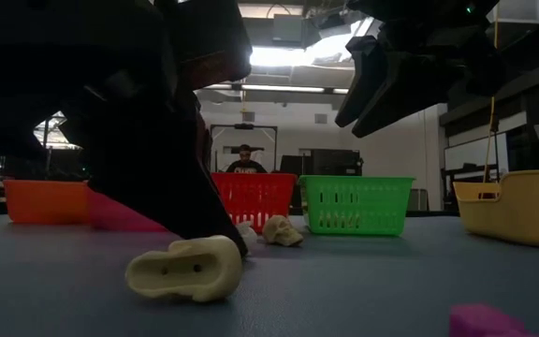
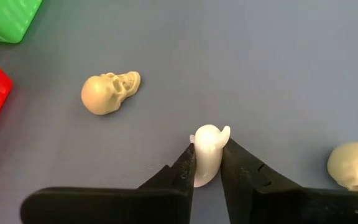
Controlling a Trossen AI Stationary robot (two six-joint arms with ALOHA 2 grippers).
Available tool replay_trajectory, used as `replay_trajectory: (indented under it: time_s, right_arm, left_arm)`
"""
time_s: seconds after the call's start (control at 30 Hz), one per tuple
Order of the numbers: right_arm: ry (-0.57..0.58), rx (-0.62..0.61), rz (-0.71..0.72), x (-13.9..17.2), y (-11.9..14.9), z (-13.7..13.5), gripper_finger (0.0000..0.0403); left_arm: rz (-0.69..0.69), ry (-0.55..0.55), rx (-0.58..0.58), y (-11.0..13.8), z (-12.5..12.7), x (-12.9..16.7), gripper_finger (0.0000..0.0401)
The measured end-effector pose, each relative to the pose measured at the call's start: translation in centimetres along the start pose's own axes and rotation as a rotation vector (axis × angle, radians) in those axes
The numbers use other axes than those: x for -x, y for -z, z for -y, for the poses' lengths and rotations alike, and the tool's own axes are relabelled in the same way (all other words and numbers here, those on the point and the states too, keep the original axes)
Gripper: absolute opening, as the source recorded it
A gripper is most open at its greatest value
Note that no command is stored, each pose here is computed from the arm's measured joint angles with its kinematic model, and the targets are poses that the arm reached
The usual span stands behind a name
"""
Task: Sort Halloween decoration
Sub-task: Put the white ghost toy into the red bin
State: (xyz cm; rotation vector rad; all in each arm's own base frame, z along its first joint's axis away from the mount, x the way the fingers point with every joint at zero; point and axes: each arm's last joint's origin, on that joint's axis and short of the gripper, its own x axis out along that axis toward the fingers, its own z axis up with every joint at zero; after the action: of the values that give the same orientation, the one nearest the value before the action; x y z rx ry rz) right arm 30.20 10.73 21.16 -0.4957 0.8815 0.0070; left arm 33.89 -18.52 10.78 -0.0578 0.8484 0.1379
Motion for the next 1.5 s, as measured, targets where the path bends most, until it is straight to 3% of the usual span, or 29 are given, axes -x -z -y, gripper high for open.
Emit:
replay_trajectory:
  time_s: [0.7,0.87,1.2,1.5]
  right_arm:
    - [0.000,0.000,0.000,0.0,0.0,0.0,0.0195]
    - [0.000,0.000,0.000,0.0,0.0,0.0,0.0195]
    - [0.000,-0.001,0.001,0.0,0.0,0.0,0.0195]
    - [-0.075,-0.002,0.010,0.0,0.0,-0.2,0.0195]
  left_arm:
    - [0.077,0.006,0.043,-0.7,0.1,0.0,0.0040]
    - [0.130,0.014,0.103,-2.2,-0.4,1.2,0.0040]
    - [0.250,-0.073,0.152,-5.8,-3.2,4.2,0.0040]
    - [0.157,-0.225,0.061,-6.8,-7.4,4.1,0.0040]
